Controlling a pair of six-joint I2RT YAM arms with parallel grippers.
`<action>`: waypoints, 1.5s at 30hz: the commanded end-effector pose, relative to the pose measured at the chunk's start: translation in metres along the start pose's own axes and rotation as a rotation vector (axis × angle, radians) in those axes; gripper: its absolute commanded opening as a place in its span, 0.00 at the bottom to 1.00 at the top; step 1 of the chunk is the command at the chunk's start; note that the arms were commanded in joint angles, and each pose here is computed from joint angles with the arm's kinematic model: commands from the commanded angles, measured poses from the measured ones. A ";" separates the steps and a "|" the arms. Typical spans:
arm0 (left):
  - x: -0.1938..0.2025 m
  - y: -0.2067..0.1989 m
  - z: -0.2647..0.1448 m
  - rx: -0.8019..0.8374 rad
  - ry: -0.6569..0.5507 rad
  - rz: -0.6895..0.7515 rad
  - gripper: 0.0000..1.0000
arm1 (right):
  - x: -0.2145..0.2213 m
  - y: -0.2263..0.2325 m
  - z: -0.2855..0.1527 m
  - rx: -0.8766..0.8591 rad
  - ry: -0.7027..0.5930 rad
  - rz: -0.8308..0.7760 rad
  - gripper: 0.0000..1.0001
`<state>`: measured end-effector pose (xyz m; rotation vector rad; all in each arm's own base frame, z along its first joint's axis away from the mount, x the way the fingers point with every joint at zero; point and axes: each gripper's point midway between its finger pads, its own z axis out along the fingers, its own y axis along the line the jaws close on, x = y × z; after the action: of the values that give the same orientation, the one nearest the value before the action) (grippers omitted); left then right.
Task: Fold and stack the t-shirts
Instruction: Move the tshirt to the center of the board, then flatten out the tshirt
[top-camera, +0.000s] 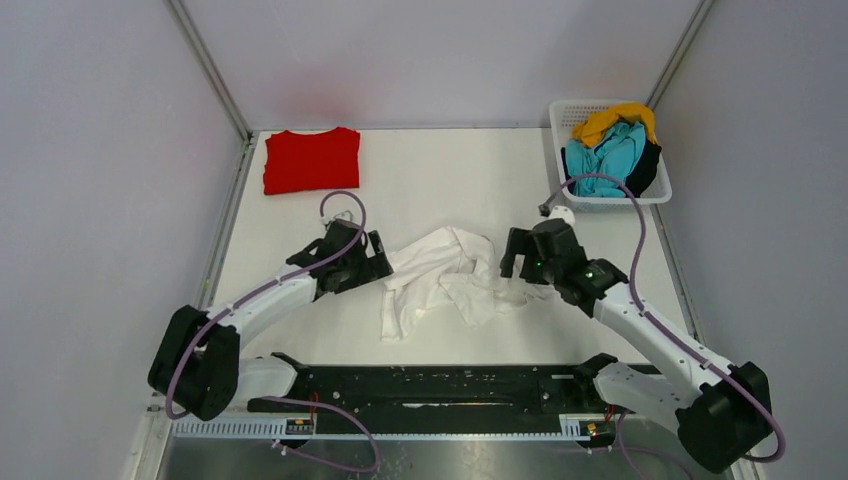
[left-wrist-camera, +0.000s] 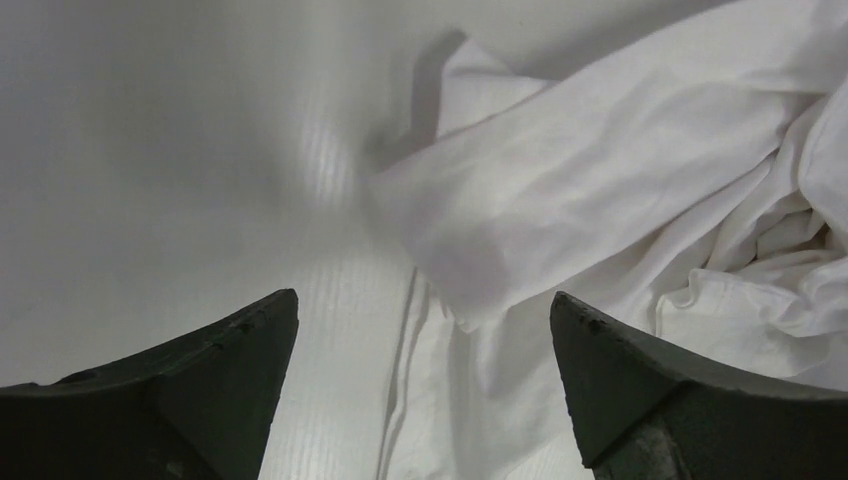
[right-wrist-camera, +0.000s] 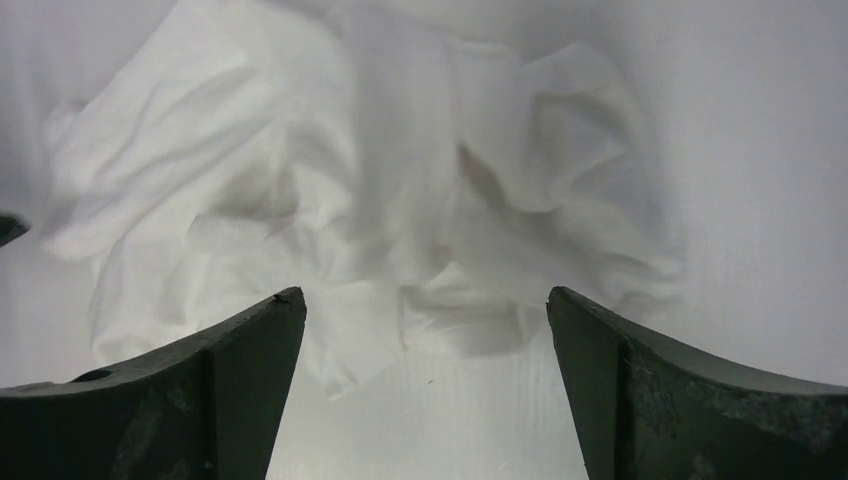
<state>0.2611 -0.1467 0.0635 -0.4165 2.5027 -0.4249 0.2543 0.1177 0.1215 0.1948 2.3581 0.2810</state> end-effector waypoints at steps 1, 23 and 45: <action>-0.004 -0.034 0.013 0.082 -0.008 0.020 0.92 | 0.020 0.049 0.000 -0.135 0.013 -0.063 1.00; -0.003 -0.051 0.031 0.130 0.018 0.057 0.00 | 0.057 0.108 0.081 0.226 -0.044 -0.191 0.98; -0.063 -0.031 -0.021 -0.026 -0.234 0.058 0.00 | 0.058 0.015 0.036 0.351 -0.140 -0.181 0.21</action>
<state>0.2868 -0.1558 0.0879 -0.3664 2.4010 -0.3569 0.2431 0.1773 0.0514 0.1146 2.3136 -0.1774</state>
